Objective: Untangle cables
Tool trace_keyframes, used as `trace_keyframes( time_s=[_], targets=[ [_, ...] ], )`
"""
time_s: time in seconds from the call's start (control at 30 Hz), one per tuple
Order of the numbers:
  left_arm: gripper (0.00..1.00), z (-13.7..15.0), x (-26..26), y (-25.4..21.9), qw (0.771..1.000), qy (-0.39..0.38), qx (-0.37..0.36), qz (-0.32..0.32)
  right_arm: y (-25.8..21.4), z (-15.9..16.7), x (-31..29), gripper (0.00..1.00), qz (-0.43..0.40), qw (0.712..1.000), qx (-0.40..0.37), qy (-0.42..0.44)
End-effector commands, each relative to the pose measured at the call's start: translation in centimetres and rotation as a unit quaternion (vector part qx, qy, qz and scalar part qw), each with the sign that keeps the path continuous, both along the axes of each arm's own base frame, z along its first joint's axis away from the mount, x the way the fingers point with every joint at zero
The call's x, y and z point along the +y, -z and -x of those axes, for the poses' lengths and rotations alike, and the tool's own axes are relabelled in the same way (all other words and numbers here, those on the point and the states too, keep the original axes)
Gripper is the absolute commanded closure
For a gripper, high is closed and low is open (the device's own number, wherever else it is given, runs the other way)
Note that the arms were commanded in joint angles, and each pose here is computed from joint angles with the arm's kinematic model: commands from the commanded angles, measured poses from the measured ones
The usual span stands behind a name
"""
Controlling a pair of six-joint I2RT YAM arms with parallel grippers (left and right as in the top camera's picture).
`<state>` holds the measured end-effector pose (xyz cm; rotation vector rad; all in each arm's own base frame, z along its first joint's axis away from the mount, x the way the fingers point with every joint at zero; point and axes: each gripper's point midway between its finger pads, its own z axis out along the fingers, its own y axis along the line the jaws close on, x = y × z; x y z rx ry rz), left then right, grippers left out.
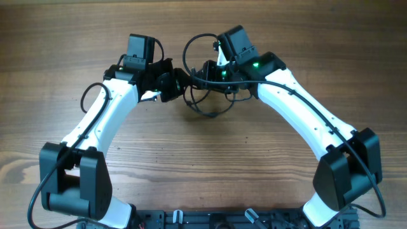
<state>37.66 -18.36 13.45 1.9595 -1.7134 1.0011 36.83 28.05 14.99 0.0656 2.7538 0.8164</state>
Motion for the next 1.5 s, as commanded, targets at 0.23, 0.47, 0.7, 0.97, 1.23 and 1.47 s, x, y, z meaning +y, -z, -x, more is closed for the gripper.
trace_keyframes(
  time_s=[0.23, 0.47, 0.7, 0.97, 1.23, 1.47],
  targets=[
    [0.96, 0.3, -0.6, -1.2, 0.999, -0.014, 0.020, 0.033, 3.2, -0.4, -1.0, 0.68, 0.040, 0.999, -0.004, -0.003],
    [0.96, 0.3, -0.6, -1.2, 0.999, -0.014, 0.020, 0.033, 5.3, -0.1, 0.4, 0.55, 0.025, 0.998, 0.008, -0.055],
    [0.96, 0.3, -0.6, -1.2, 0.999, -0.014, 0.020, 0.033, 6.8, 0.1, 0.4, 0.72, 0.030, 0.998, 0.031, -0.046],
    [0.96, 0.4, -0.7, -1.4, 0.999, 0.010, 0.001, 0.031, 6.8, -0.1, -0.2, 0.96, 0.027, 0.998, 0.034, -0.052],
    [0.96, 0.2, -0.3, -1.3, 0.983, 0.126, -0.128, -0.022, 6.7, -1.4, -4.7, 0.96, 0.006, 0.997, 0.043, -0.068],
    [0.96, 0.5, 0.1, -0.7, 0.808, 0.407, -0.398, -0.150, 5.9, -2.6, -8.1, 0.96, -0.018, 0.996, 0.031, -0.076]
  ],
)
